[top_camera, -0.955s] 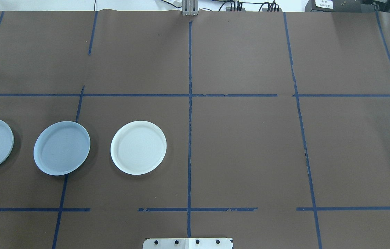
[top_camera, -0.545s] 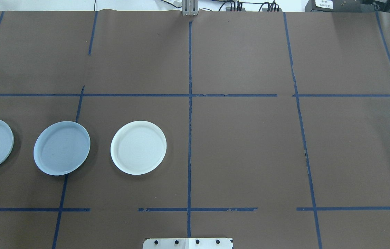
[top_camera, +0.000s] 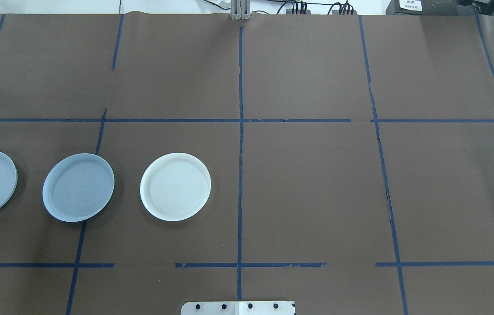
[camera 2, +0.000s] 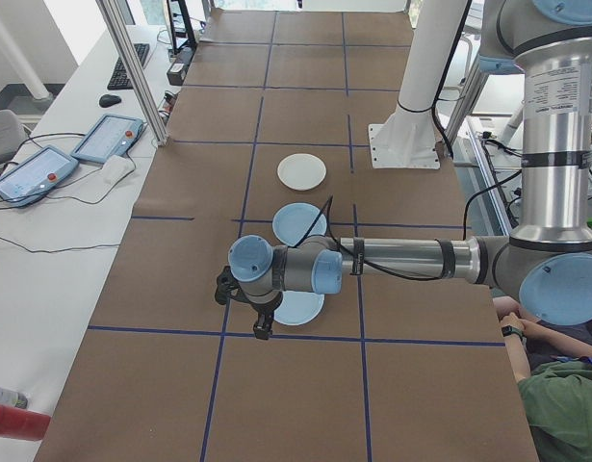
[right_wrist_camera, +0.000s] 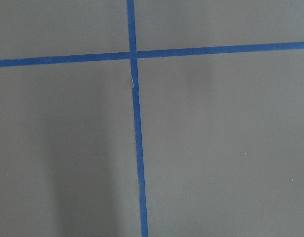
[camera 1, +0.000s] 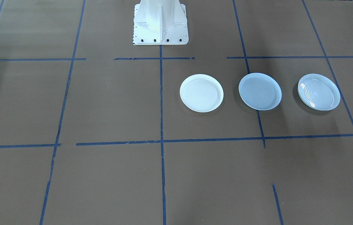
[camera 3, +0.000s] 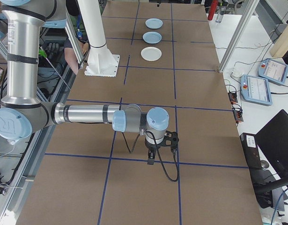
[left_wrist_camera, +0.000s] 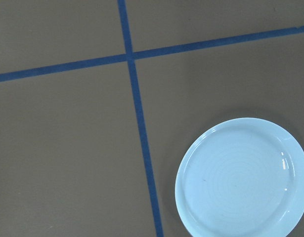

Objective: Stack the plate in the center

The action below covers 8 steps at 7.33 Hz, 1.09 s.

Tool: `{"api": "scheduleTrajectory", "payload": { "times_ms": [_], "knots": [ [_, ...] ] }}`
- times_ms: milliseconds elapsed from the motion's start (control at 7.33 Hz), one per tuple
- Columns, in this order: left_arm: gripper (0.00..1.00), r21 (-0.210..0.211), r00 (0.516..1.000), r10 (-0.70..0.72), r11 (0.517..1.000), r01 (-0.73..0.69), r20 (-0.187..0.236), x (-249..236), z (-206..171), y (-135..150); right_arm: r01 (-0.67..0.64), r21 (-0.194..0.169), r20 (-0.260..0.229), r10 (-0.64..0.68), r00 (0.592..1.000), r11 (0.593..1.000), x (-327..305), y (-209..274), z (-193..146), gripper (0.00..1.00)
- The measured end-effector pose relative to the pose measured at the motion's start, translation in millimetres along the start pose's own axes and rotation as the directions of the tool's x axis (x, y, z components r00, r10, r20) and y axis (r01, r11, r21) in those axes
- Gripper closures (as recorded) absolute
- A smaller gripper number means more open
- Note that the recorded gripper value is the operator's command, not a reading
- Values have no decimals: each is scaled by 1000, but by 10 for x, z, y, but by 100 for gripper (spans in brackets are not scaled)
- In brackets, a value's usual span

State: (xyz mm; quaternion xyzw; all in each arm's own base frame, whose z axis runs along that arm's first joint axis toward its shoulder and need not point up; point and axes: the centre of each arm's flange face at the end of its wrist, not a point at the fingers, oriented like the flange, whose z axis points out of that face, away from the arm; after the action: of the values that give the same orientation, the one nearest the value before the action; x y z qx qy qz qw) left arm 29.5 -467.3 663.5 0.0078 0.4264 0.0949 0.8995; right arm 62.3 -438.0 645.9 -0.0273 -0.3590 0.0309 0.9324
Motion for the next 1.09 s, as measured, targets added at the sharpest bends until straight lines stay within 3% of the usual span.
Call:
{"api": "scheduleTrajectory", "payload": {
  "times_ms": [409,682,818,1091],
  "knots": [
    [1,5,1000,-23,1000,23,-21,7,784,52,0,0,0,0,1000,1000,0,-1,-1,0],
    [4,-11,999,-36,999,35,-24,-53,1012,133,1,0,0,-1,1000,1000,-1,-1,0,0],
    [14,-23,999,-42,999,41,-22,-84,1081,168,0,0,0,0,1000,1000,-1,0,0,0],
    [76,-43,999,-46,998,46,-20,-113,1175,213,0,0,0,0,1000,1000,-1,0,1,0]
  ]
}}
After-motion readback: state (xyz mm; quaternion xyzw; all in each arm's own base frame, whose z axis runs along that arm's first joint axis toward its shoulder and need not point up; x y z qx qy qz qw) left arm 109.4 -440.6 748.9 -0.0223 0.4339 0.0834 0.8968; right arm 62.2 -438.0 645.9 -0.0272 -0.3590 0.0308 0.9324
